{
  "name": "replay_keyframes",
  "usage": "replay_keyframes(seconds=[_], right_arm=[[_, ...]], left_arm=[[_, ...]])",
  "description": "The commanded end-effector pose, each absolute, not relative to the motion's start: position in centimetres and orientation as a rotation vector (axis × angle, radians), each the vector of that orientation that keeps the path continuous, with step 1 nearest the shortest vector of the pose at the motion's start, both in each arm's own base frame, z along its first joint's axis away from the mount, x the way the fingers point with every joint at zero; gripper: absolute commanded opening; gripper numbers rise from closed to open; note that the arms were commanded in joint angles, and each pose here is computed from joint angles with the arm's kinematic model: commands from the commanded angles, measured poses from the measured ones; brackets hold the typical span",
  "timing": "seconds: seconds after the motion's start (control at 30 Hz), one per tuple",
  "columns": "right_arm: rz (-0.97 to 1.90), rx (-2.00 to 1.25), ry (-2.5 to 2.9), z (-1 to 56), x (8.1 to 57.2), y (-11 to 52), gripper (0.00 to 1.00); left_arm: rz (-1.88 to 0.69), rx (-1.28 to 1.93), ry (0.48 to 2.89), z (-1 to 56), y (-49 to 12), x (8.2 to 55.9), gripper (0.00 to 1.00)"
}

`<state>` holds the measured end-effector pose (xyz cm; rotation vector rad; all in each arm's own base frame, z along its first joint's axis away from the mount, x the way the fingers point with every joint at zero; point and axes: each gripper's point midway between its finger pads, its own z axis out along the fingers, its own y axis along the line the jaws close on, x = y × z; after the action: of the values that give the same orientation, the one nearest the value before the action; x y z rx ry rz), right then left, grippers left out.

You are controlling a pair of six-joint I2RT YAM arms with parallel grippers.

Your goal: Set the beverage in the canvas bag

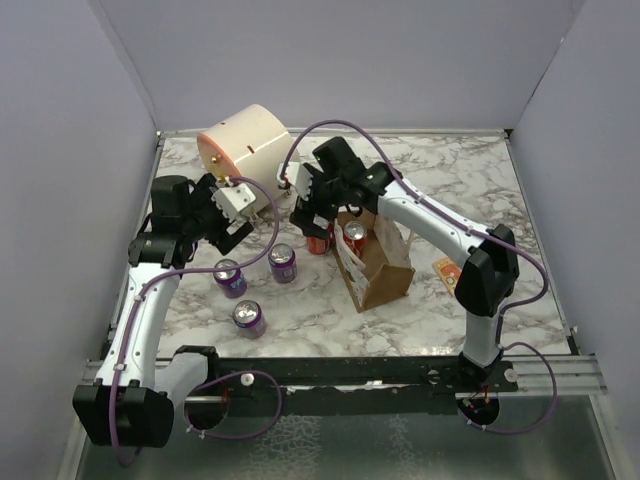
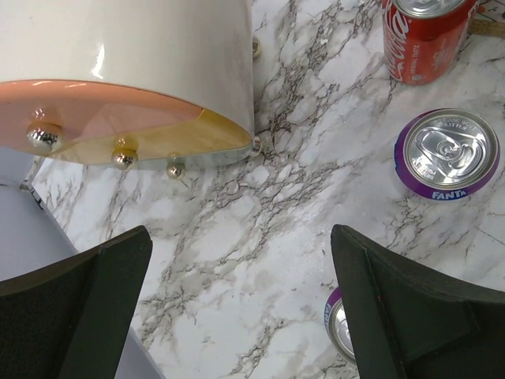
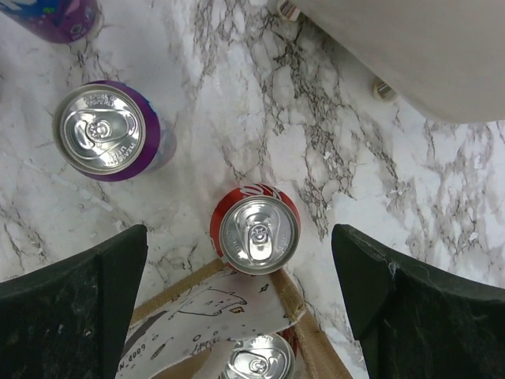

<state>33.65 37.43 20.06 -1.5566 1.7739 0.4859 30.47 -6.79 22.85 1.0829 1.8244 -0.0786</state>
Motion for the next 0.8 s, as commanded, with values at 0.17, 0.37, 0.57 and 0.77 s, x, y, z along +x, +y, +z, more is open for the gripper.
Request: replay_keyframes(seconds=[0.17,0.37,0.57,0.77], right_arm=[[0.33,-1.683,1.822,16.3,34.8,37.3,1.0],[0.269,-1.707,1.854,14.2,35.5,36.8,1.0],[0.253,-1.754,1.883,12.2,35.5,36.5,0.99],[0.248,-1.808,1.932,10.2,34.9,35.8,0.89]], left_arm=[[-0.119,1.007,1.794,24.3,-6.8,30.4,0.99],[-0.128,1.011,1.785,24.3,-6.9,30.3,0.99],[-0.142,1.023,1.78,23.9,-7.1,30.0,0.99],[-0.161,1.023,1.774,24.0,-7.4,30.0,0.99]])
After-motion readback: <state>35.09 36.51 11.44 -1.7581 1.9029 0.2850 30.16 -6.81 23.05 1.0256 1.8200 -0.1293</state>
